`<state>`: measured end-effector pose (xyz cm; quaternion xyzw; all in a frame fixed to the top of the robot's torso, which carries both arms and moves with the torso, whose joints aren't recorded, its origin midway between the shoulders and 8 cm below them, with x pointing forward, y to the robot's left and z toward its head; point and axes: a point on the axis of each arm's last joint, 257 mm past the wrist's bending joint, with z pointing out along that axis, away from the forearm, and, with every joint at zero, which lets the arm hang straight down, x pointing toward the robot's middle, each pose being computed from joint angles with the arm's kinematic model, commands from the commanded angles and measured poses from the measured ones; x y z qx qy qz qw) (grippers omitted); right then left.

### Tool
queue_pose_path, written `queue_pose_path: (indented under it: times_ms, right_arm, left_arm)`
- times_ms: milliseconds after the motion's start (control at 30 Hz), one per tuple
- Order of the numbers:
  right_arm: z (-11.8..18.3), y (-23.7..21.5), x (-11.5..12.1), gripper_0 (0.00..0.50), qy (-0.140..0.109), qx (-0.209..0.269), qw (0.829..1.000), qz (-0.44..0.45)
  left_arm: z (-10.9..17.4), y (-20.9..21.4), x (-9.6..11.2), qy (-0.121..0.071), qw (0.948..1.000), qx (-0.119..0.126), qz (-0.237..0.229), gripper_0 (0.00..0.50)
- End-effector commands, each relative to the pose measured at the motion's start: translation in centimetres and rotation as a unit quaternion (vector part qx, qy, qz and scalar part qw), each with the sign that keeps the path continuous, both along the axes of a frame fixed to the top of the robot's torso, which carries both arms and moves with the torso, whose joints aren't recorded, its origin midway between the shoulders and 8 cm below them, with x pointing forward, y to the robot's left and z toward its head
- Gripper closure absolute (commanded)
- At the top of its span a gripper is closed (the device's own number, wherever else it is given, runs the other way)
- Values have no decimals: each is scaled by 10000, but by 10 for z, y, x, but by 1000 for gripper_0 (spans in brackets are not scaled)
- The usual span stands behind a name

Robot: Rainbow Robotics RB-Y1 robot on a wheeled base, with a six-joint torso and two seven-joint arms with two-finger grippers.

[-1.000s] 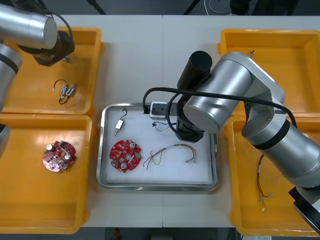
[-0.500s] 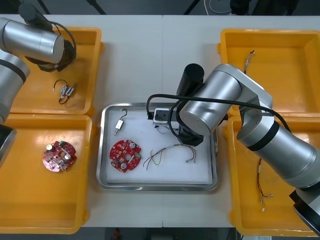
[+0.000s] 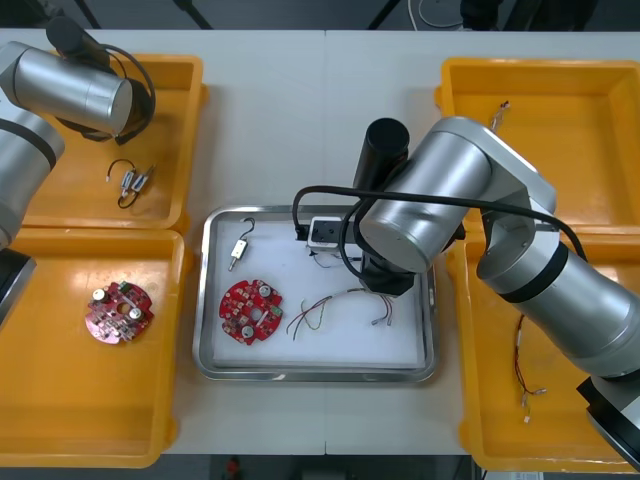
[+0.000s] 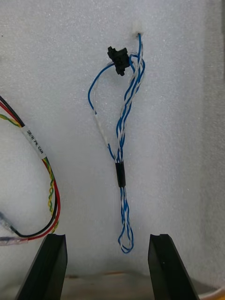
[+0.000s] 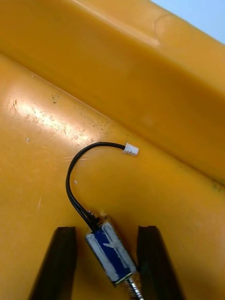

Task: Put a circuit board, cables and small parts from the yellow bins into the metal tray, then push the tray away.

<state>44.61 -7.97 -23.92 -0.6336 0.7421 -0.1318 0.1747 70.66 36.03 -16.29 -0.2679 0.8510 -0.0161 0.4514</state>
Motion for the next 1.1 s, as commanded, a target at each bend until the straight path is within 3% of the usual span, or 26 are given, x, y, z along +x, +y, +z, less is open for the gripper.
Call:
queue_pose_path:
  times_ms: [33,133,300,400,533,900,1100]
  right_arm:
    - [54,7,-2,0,-272,443,9985,-176]
    - [72,-2,-5,0,-356,522,9976,-301]
    - [112,-3,4,0,-770,998,9910,-456]
    - [133,-10,10,0,-981,1278,9849,-634]
    - [146,-27,13,0,-1088,1648,9736,-1142]
    - [141,-105,-4,0,-1179,2368,9191,-2920]
    - [128,-142,-15,0,-875,2836,8719,-3895]
  left_arm:
    - [17,-23,11,-186,9997,-171,-52,500]
    - [16,-23,10,-157,9997,-177,-42,500]
    - [14,-18,7,-75,9998,-169,13,500]
    - [21,-11,2,30,9998,-174,86,500]
    - [38,-5,-9,248,9996,-125,85,500]
    - [92,-3,-48,782,9968,19,-143,500]
    - [99,-26,-79,954,9947,80,-379,500]
